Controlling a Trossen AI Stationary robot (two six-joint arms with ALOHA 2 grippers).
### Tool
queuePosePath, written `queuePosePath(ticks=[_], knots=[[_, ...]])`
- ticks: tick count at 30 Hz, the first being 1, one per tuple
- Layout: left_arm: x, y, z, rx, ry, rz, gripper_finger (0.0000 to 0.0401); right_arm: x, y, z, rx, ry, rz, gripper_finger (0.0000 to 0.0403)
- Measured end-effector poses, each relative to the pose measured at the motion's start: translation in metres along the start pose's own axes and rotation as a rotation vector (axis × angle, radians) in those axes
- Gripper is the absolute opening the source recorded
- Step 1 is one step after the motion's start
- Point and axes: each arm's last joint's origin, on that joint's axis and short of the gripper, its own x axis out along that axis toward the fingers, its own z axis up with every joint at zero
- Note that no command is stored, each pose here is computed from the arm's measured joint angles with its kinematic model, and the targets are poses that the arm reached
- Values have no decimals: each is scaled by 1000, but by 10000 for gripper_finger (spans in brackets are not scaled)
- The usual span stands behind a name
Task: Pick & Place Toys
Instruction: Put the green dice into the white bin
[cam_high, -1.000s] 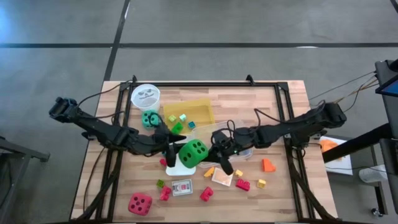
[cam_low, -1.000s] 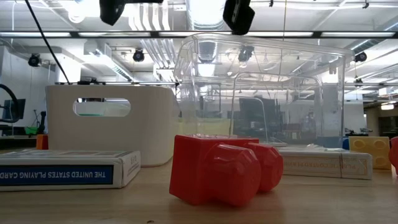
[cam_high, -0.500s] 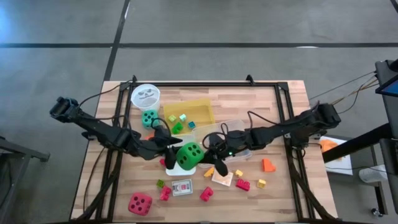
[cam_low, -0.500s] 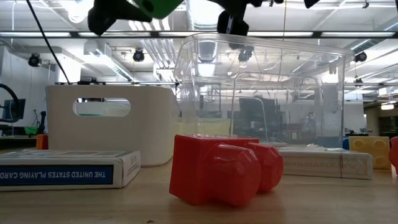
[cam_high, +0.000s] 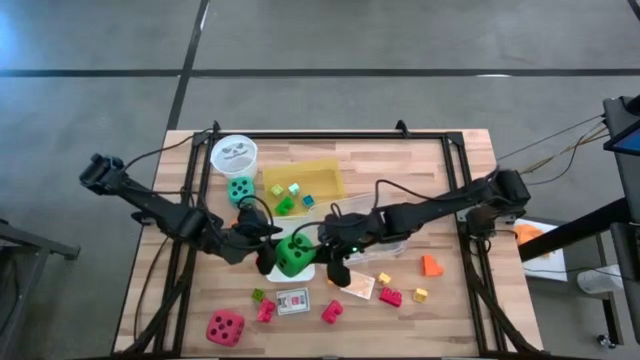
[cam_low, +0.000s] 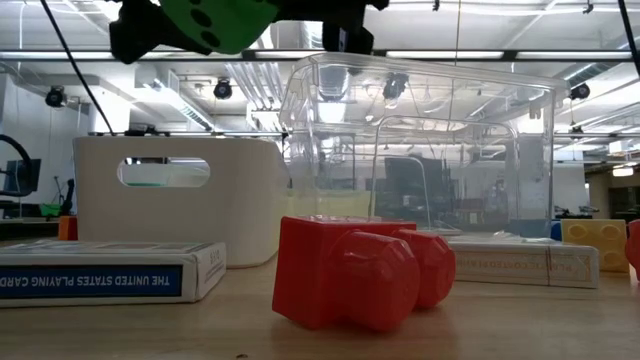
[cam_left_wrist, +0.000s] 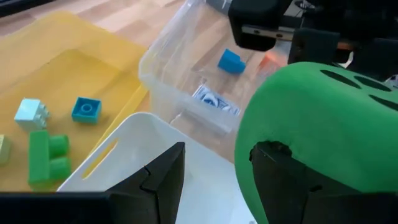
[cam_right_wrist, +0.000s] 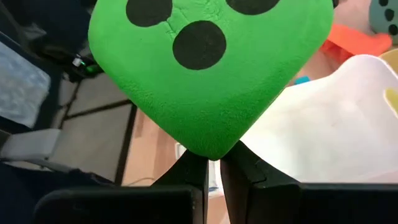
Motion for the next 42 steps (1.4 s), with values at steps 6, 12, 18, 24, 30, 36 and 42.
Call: queuePosePath(ticks=[6,12,18,24,30,36,42], knots=[[-5,0,-6,7,25,10,187,10,4,9,-25,55,-28,17],[-9,1,-14,4,61,36,187,23,6,14,-23,88,-45,17],[-13,0,-19,9,77,37,187,23,8,18,-26,104,-55,17],[-13,-1,-20,5,84,36,187,22,8,20,-26,113,-63,17],[-12,-2,-20,-2,82,32,187,22,8,19,-25,115,-68,17],[-12,-6,-18,-9,59,0,187,21,8,19,-24,123,-61,17],[-4,-9,-15,40,23,-12,187,16,10,19,-19,139,-55,17]])
